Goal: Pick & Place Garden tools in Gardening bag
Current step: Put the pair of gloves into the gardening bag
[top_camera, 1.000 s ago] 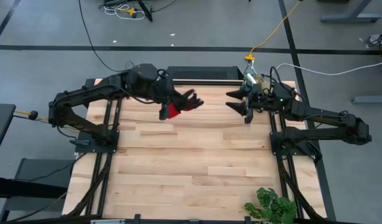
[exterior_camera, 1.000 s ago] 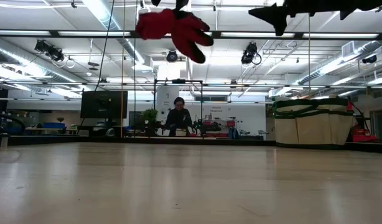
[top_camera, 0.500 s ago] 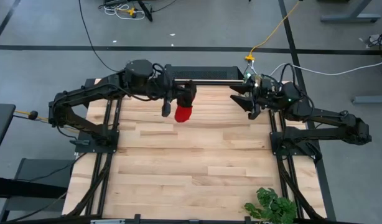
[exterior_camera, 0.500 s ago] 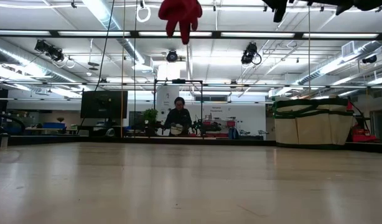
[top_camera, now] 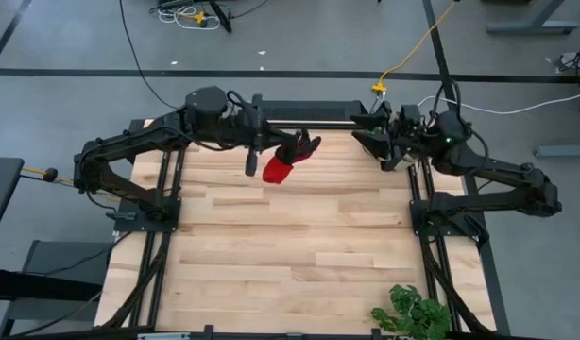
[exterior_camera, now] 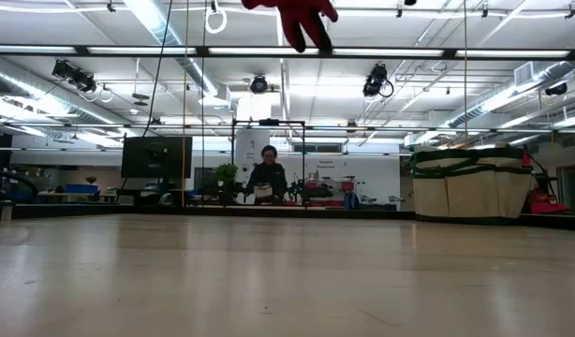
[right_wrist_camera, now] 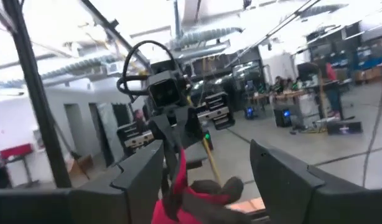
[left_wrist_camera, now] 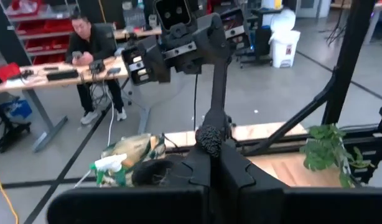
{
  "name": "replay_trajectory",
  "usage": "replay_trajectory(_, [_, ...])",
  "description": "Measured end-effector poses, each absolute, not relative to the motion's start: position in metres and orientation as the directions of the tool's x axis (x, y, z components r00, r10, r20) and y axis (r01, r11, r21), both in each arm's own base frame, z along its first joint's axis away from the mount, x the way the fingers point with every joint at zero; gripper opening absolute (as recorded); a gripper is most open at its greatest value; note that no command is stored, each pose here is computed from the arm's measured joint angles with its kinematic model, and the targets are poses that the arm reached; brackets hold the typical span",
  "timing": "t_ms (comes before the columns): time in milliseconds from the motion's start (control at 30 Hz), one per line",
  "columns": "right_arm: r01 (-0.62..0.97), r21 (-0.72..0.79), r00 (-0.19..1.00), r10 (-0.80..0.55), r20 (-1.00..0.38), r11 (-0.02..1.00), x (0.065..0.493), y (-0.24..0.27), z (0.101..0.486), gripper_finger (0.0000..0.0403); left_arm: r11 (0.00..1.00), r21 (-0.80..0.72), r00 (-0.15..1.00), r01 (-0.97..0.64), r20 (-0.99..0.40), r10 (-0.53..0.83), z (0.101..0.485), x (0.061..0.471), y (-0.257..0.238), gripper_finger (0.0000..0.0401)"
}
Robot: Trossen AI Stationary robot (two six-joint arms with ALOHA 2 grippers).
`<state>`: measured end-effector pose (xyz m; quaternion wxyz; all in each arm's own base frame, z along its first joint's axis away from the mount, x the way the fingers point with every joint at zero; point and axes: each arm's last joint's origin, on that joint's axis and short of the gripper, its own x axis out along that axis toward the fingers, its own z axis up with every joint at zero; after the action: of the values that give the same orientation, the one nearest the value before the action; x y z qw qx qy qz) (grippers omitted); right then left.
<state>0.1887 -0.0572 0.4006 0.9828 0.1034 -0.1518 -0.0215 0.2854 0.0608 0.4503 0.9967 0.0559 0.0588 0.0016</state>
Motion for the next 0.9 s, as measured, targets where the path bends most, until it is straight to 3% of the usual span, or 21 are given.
replay_trajectory(233, [-0.033, 0.140, 0.981, 0.005, 0.196, 0.990, 0.212, -0.063, 0.414, 0.0240, 0.996, 0.091, 0.995, 0.013, -0.101, -0.004, 0.452, 0.286, 0.060, 0.0006])
replay_trajectory(567, [-0.045, 0.152, 0.994, 0.029, 0.109, 0.987, 0.236, -0.070, 0.397, 0.0240, 0.996, 0.082, 0.995, 0.029, -0.101, -0.021, 0.452, 0.286, 0.060, 0.0006])
replay_trajectory(900, [-0.127, 0.139, 0.991, 0.120, 0.055, 0.982, 0.251, -0.074, 0.384, 0.0240, 0.982, 0.068, 0.982, 0.175, -0.090, -0.168, 0.453, 0.285, 0.056, 0.0006])
